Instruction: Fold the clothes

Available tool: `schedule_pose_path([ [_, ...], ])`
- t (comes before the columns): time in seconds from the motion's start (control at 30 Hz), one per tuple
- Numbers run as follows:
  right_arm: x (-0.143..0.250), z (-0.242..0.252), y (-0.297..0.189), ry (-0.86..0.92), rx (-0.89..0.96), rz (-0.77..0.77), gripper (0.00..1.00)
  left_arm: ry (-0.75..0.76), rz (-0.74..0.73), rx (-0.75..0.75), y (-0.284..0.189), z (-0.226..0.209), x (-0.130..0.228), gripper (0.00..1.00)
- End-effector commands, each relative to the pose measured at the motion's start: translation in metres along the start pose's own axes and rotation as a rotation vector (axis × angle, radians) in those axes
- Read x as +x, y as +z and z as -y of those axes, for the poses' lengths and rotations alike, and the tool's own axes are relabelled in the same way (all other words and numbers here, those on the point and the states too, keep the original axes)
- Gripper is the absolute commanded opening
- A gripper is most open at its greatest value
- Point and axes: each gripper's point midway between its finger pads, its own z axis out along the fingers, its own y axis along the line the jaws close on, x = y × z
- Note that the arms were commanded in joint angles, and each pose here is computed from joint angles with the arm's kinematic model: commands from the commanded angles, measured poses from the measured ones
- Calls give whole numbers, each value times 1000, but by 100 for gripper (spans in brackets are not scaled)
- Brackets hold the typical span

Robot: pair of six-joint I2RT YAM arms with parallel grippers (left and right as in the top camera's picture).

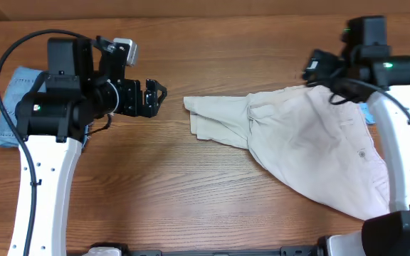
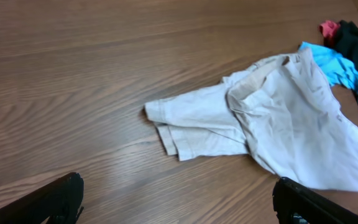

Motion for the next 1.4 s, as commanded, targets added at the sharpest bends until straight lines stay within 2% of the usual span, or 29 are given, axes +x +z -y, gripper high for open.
schedule_pose_path([
  [0.0,-4,30,30,80,32,-70,91,72,-85,56,33,23,5,100],
  [0.07,-13,36,53,64,34,-65,91,92,-141,47,53,28,14,99],
  [0.13,-22,34,81,-36,15,-54,91,110,-201,50,72,35,24,100],
  [0.2,-19,35,105,-116,16,-78,89,121,-241,39,83,37,32,100],
  [0.33,1,46,149,-137,44,-179,87,127,-276,6,87,33,39,100],
  [0.43,21,55,172,-128,62,-264,65,125,-278,1,86,32,40,100],
  [0.5,26,57,175,-127,68,-285,58,125,-278,0,86,32,40,100],
  [0.53,27,57,174,-126,67,-290,47,125,-277,0,86,32,40,100],
  [0.63,34,56,171,-124,61,-319,29,120,-271,-2,84,31,38,100],
  [0.67,39,55,168,-134,49,-343,17,104,-267,8,81,32,35,100],
  [0.7,43,51,165,-145,22,-360,11,101,-266,19,78,34,34,100],
  [0.73,48,42,157,-153,-36,-383,4,98,-263,19,72,35,30,100],
  [0.83,52,2,109,-203,-226,-383,4,98,-222,-32,51,28,11,100],
  [0.93,50,-35,46,-297,-317,-285,4,93,-162,-105,30,15,-10,100],
  [1.03,70,-76,-29,-434,-400,-178,4,78,-91,-130,13,8,-32,100],
  [1.13,125,-119,-96,-598,-516,-156,4,69,-34,-142,2,4,-47,100],
  [1.23,174,-136,-122,-697,-572,-229,4,68,-10,-147,-3,2,-53,100],
  [1.3,220,-151,-138,-849,-627,-294,6,70,-4,-148,-4,2,-55,100],
  [1.37,245,-158,-147,-990,-662,-301,8,70,-5,-148,-4,2,-55,100],
])
